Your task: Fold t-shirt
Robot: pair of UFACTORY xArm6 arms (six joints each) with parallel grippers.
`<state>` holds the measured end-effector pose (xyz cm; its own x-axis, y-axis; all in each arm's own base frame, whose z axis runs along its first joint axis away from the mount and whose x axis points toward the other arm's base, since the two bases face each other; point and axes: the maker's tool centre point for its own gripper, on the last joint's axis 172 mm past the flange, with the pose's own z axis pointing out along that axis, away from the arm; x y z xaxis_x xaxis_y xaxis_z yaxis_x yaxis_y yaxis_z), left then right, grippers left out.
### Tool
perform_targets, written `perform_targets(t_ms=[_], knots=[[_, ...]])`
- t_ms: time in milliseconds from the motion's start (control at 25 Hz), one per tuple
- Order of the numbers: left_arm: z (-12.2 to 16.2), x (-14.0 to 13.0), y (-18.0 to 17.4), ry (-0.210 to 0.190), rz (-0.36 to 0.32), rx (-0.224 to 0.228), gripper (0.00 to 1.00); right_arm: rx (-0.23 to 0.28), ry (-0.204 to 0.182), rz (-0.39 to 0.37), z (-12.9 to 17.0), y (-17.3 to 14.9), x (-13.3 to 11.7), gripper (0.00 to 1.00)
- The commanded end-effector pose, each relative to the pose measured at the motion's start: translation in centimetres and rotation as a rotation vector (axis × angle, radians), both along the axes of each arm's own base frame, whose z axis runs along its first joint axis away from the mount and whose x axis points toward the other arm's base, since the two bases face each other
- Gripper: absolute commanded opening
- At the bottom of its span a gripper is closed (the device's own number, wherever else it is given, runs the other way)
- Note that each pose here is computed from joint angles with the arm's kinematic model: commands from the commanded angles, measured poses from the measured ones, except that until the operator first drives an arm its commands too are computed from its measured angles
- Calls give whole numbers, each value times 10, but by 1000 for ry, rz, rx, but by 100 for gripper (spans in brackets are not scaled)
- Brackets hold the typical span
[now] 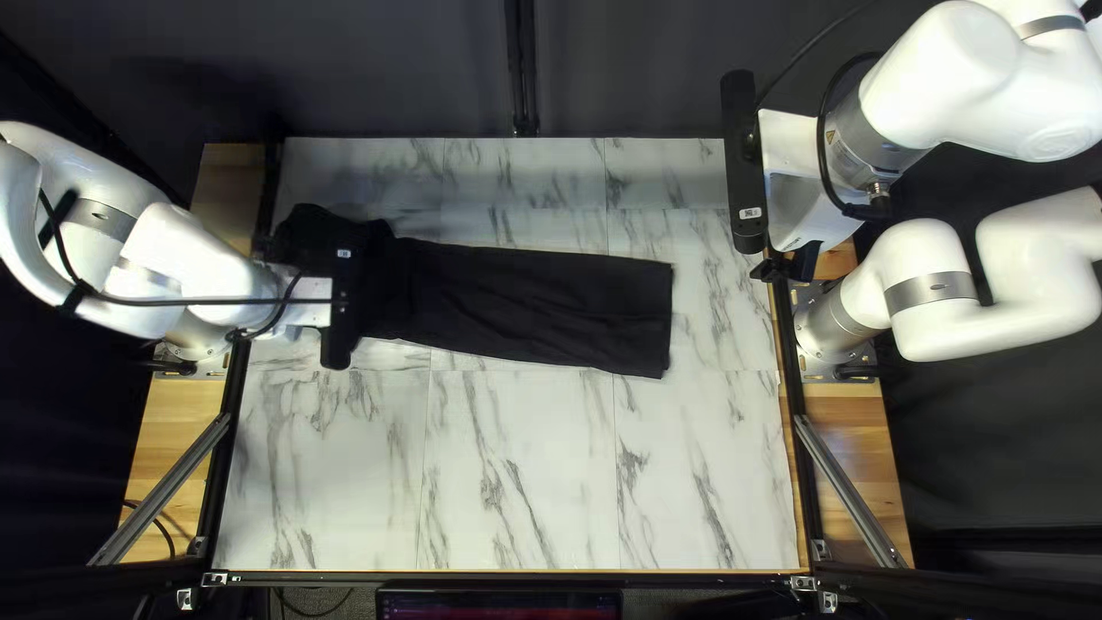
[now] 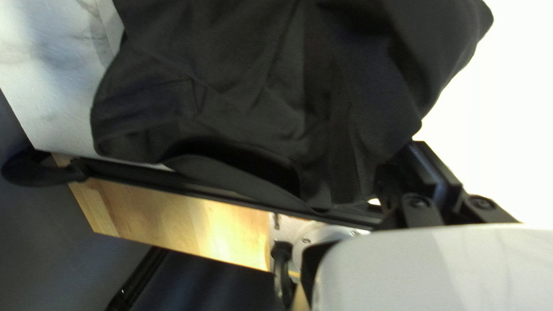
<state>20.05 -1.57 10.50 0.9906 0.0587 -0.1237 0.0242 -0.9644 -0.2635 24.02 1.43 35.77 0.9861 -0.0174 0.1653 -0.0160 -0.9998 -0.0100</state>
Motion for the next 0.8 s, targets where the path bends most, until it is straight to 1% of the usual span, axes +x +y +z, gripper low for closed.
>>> perform_targets(t_ms=[40,320,600,640,800], knots=[[2,-16,-9,1,28,11,0,0,0,0,0,0,0,100],[8,-30,-11,8,62,29,0,0,0,0,0,0,0,100],[3,-20,31,20,79,30,0,0,0,0,0,0,0,100],[0,-21,45,26,88,29,0,0,0,0,0,0,0,100],[-5,-26,73,33,117,26,0,0,0,0,0,0,0,100]])
